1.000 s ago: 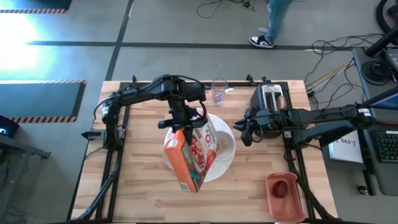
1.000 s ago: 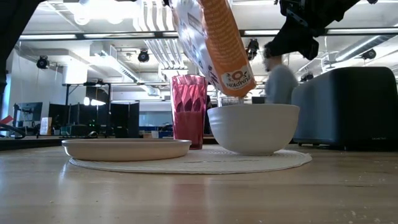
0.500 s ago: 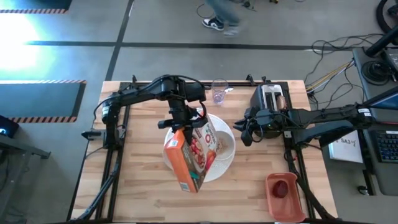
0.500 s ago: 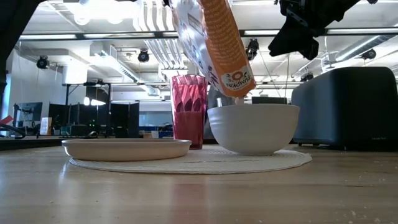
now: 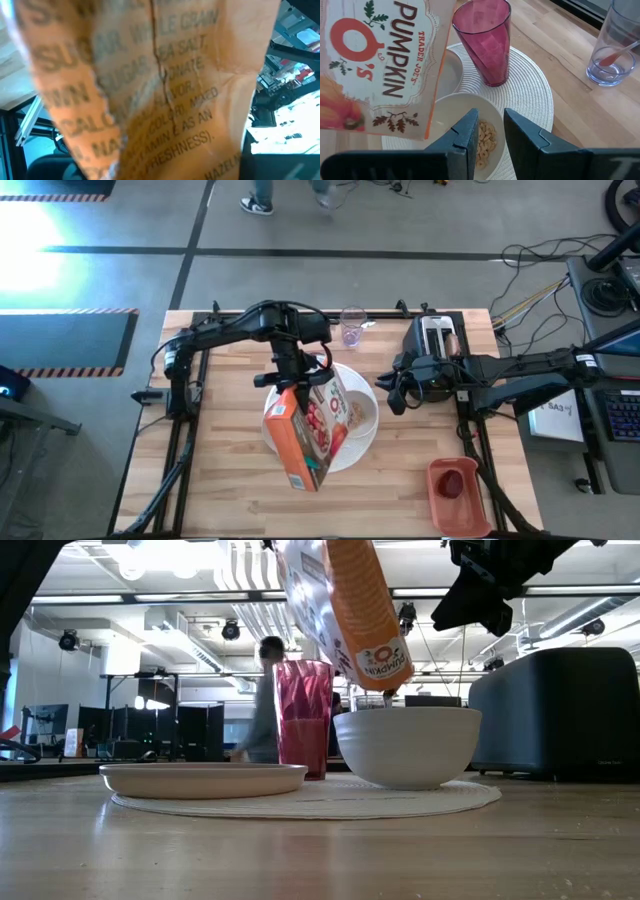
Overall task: Arrange a breakfast setting
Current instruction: Pour the cereal from the cereal box into the white bowl
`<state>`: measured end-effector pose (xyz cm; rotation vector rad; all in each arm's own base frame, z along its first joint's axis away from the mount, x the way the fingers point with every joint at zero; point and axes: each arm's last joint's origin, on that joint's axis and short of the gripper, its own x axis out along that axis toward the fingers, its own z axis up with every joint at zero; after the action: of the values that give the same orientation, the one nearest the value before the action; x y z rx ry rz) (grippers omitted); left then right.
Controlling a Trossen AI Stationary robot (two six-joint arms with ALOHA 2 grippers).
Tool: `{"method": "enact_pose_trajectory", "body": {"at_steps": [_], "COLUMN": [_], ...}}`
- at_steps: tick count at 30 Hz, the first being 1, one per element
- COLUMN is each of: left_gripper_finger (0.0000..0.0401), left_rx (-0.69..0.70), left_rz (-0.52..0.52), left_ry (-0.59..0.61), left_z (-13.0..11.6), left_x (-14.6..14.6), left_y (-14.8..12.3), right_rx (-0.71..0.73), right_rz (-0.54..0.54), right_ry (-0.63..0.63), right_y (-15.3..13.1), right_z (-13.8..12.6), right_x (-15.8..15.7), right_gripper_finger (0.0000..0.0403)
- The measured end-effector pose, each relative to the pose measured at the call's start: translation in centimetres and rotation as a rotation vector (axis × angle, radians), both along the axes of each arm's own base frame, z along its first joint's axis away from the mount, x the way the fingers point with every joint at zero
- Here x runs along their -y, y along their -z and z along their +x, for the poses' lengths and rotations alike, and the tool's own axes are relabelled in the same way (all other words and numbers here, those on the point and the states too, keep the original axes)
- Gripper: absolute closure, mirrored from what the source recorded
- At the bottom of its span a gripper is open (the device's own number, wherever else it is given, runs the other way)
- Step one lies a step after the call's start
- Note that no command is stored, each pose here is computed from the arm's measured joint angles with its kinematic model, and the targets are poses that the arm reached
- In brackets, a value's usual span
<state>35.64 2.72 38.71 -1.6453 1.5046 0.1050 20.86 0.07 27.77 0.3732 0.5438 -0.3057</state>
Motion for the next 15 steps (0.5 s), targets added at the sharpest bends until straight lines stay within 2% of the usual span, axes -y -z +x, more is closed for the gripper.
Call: {"method": "enact_pose_trajectory", "body": {"at_steps": [15], "left_gripper_finger": [0.0374], "left_rx": [0.026], "left_rz": [-0.015], "left_ry": [0.014], "left_z": [0.2], "left_x": [0.24], "left_y": [-0.04], "right_rx": [0.0], "right_rz": [0.0], "right_ry": [0.0], "right_y": [0.0], "right_z": [0.0], "right_x": [0.01], "right_gripper_finger": [0.0321]}}
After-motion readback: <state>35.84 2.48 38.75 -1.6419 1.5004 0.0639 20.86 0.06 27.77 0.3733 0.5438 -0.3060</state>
